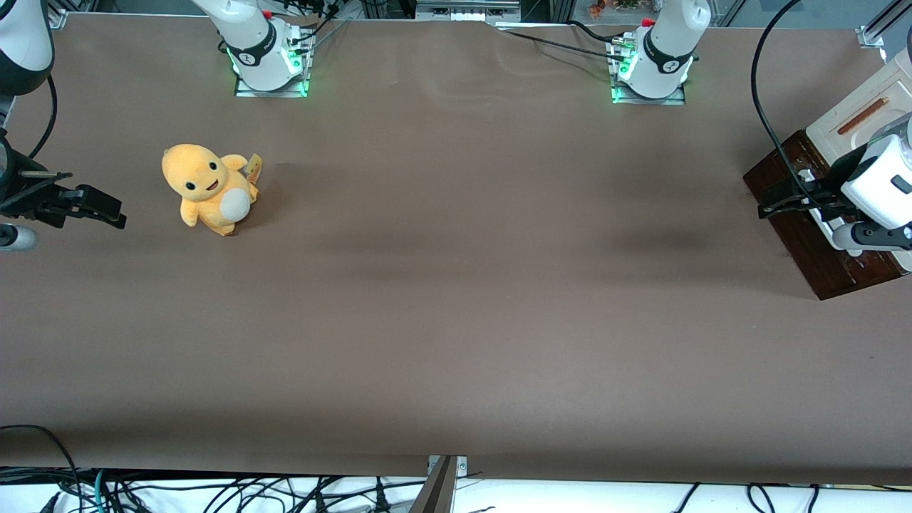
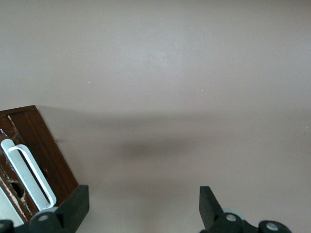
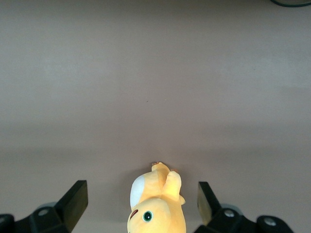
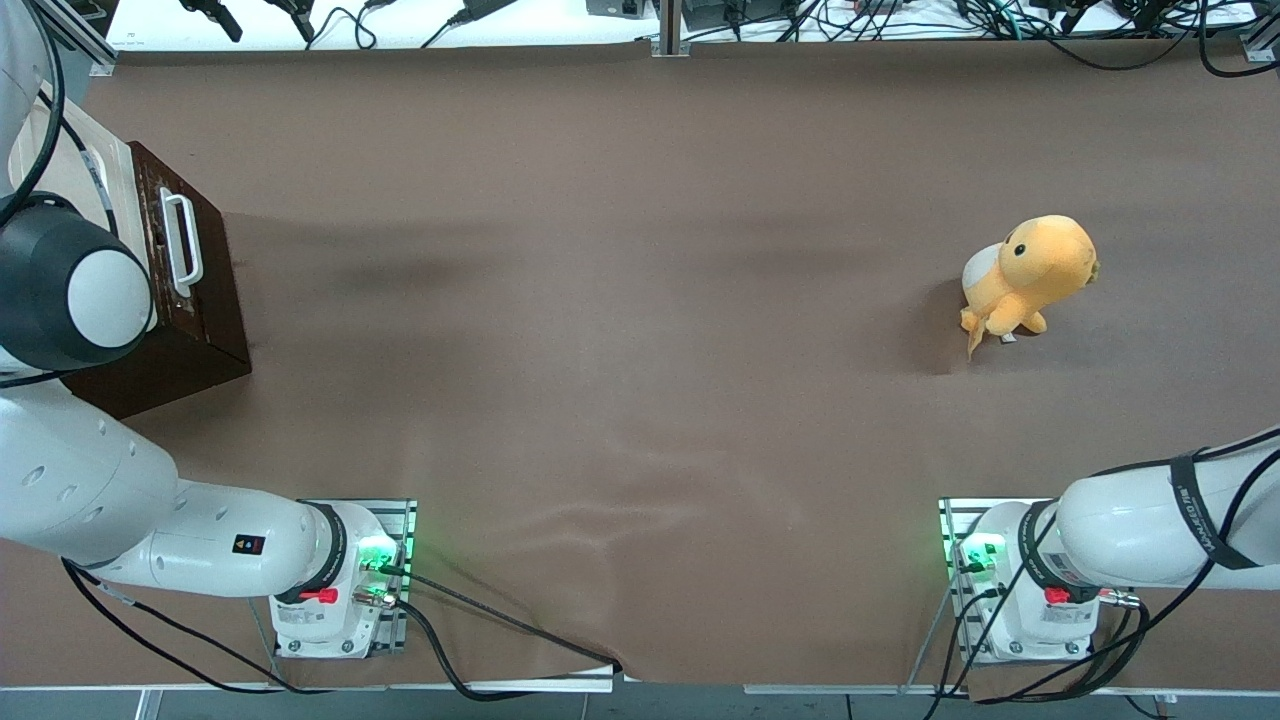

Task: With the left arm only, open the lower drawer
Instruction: 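Move the left gripper down toward the lower drawer's white handle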

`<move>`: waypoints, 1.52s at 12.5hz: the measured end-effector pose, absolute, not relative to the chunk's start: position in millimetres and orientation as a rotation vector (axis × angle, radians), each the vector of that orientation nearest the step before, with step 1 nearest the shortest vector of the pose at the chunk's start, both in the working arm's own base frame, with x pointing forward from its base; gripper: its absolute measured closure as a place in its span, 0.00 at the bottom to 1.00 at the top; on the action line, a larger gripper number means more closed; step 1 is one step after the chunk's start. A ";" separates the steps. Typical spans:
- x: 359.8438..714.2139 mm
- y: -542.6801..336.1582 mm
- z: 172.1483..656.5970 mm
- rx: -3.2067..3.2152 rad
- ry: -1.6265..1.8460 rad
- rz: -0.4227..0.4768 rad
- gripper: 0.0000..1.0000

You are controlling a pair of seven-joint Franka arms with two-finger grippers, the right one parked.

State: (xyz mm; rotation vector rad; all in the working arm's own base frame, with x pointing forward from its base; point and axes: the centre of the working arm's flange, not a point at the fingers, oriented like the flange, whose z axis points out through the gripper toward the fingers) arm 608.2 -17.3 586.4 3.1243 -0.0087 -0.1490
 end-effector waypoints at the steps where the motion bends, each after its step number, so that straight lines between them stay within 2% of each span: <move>1: 608.6 -17.9 584.7 3.124 -0.010 -0.154 0.00; 6: 614.3 -23.5 567.3 3.189 -0.013 -0.202 0.00; 12: 620.1 -42.5 543.5 3.320 0.146 -0.248 0.00; 19: 629.1 -46.5 485.0 3.557 0.428 -0.321 0.00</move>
